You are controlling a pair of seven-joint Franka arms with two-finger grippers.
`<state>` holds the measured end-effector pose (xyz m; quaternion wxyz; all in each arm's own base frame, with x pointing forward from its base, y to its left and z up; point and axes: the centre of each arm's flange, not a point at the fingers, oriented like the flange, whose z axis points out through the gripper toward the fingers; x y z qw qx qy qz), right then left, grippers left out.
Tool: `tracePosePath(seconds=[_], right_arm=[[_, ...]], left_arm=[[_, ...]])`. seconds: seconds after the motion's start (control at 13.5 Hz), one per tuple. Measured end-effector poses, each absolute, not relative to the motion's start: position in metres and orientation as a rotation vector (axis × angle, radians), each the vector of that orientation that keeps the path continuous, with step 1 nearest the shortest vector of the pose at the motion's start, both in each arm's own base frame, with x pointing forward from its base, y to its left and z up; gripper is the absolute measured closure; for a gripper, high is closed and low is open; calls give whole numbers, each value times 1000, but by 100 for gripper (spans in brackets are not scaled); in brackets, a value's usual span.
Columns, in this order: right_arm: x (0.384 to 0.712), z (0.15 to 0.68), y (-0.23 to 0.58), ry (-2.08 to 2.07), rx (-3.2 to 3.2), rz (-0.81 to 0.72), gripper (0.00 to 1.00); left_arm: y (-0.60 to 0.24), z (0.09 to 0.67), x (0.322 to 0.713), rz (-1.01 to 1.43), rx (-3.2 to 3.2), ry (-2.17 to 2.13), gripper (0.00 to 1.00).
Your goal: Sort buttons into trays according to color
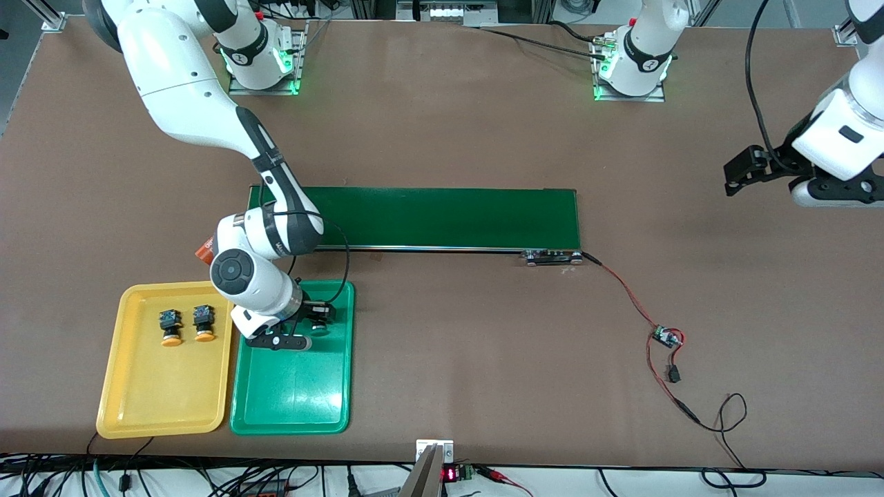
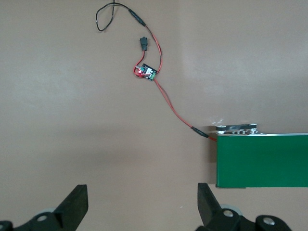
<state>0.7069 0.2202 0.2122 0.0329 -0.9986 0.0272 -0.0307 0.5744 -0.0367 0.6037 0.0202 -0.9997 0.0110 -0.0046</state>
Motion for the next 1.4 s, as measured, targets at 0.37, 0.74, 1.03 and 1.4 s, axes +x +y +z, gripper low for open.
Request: tracePosePath(seconds=[0.37, 0.74, 1.03, 1.4], right_arm=[[708, 333, 205, 104, -3077, -103, 0], [682, 463, 100, 292, -3125, 15, 0], [649, 531, 22, 270, -3153, 72, 0], [609, 589, -70, 263, -3146, 70, 0]], left_arm=[[-27, 601, 576, -6, -3100, 96, 0], [-27, 602, 576, -7, -3100, 98, 0], [-19, 600, 577, 4, -3101, 75, 0], [-10, 597, 574, 30, -3101, 52, 0]])
